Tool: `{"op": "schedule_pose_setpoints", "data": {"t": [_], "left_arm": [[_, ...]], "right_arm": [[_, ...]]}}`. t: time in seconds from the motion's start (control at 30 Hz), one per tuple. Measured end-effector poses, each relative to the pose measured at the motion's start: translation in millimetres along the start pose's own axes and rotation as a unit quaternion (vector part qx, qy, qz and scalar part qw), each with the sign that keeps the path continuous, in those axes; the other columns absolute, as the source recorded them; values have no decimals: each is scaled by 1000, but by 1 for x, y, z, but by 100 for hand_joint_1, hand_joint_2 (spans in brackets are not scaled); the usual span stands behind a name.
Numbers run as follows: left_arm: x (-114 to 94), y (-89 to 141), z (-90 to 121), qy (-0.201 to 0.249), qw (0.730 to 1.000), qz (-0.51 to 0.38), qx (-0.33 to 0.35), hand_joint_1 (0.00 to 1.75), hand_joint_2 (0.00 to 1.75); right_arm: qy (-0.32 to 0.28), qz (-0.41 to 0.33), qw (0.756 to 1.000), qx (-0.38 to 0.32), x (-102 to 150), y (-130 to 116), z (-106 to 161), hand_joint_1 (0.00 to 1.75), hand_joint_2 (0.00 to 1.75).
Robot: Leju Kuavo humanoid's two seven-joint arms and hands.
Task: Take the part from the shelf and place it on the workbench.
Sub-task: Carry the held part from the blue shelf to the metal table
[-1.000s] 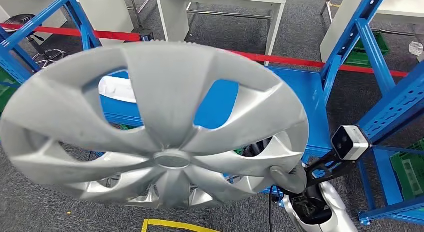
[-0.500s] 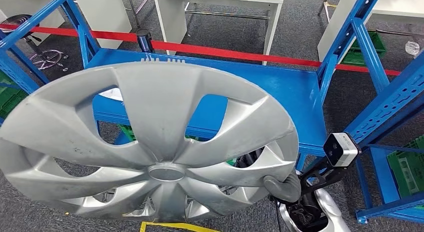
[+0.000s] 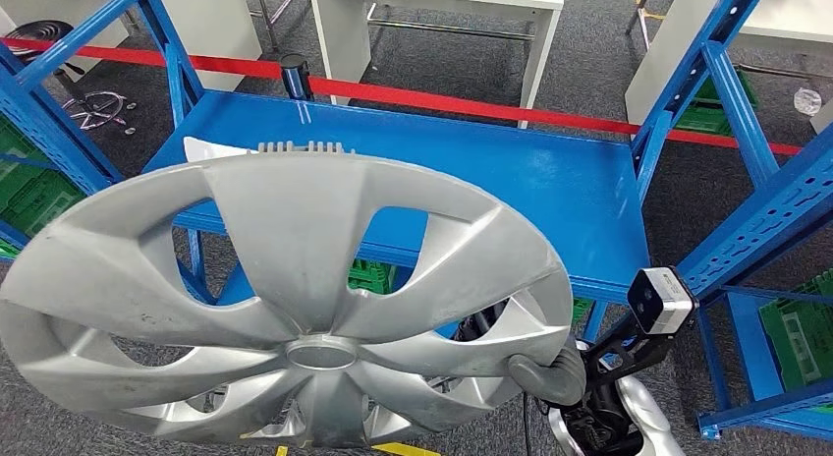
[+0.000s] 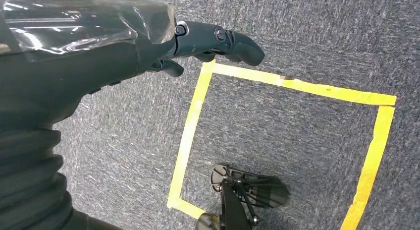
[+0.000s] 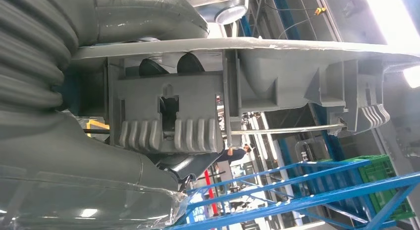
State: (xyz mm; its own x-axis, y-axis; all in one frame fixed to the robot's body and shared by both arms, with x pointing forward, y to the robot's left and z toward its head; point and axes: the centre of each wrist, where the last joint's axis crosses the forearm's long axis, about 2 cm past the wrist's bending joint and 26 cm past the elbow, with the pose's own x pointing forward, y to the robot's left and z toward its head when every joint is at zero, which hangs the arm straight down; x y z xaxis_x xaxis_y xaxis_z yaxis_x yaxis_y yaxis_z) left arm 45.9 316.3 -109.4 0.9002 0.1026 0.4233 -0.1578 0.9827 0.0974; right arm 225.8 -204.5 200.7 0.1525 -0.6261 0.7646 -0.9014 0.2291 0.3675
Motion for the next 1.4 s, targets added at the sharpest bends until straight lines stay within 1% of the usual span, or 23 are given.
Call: {"op": "schedule_pose_setpoints", "data": {"t": [0.23,0.43,0.77,1.4], "left_arm": [[1,-1,0,-1,1000,0,-1,0,175],[4,-8,-1,-4,1000,3,-1,0,175],[13,-12,-3,-12,1000,8,-5,0,175],[12,-15,-2,-11,1000,13,-8,0,175]], "right_arm": [[1,3,1000,-1,0,0,0,175,175],[5,2,1000,-5,-6,5,6,175,175],[0,8,1000,-3,-2,3,8,175,175],[-3,9,1000,-1,-2,3,7,175,175]]}}
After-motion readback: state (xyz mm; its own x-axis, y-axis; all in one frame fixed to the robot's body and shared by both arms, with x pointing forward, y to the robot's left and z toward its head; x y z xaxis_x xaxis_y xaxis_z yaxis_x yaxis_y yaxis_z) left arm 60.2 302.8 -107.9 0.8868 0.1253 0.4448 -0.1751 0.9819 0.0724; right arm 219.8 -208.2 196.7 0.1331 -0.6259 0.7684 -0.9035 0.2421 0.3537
